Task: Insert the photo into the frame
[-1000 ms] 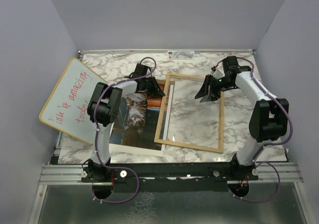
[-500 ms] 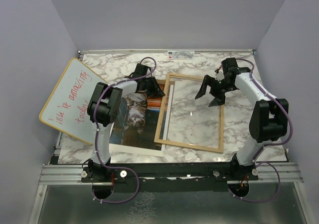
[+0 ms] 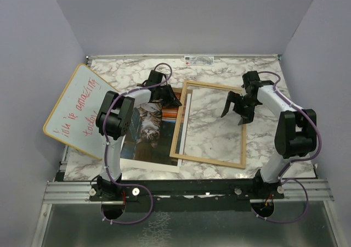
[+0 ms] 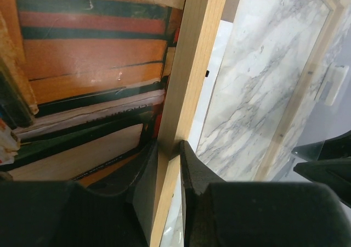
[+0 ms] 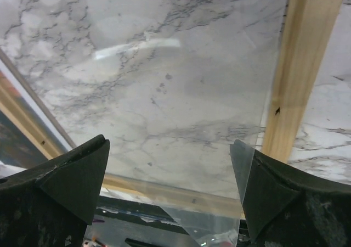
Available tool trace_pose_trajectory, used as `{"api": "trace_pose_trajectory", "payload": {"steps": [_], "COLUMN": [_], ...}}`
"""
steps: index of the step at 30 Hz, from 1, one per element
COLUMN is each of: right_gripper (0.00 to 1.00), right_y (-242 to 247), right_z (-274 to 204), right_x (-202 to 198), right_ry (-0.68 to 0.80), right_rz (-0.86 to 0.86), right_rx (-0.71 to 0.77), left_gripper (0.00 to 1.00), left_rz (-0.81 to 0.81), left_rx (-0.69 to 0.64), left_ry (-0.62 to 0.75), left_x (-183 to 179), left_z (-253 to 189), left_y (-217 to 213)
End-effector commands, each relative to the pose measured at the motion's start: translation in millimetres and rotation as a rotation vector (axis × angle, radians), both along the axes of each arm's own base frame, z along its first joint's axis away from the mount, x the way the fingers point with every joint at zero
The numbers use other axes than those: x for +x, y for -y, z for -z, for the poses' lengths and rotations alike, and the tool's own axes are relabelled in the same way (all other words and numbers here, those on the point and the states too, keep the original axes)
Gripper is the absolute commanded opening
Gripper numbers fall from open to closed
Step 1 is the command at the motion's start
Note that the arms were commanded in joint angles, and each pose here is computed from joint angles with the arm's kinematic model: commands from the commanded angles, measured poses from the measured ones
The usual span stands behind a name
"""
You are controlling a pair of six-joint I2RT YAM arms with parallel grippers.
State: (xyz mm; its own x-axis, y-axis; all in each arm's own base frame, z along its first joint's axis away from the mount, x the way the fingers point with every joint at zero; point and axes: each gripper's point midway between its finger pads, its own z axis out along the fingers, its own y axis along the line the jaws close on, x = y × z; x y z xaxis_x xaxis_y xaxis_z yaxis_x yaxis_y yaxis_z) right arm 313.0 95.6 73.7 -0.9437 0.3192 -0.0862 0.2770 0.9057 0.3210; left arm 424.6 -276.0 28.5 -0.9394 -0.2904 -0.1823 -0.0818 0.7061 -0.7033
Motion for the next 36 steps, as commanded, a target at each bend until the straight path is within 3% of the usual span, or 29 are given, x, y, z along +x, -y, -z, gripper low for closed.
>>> {"api": "trace_pose_trajectory", "payload": {"steps": [1,26,36], "right_gripper": [0.96,0.95,0.52], "right_y": [17,61,64], "right_z": [4,26,40], "right_x": [6,-4,-19], "right_ry": [0.04,0.005,-0.05], "right_rz": [0.04,0.111,0.125], "right_rx": [-0.106,-0.351,-0.367], "left_gripper": [0.24,0.27,0.27], "left_rz": [-0.061,-0.059,-0.048], "left_rx": [0.343,0.322,0.318], "left_ry": [-0.181,-0.183,-0.178], "left_x": [-42,-38,-39], "left_z": [98,96,93], "left_y": [-61,-64,-64]}}
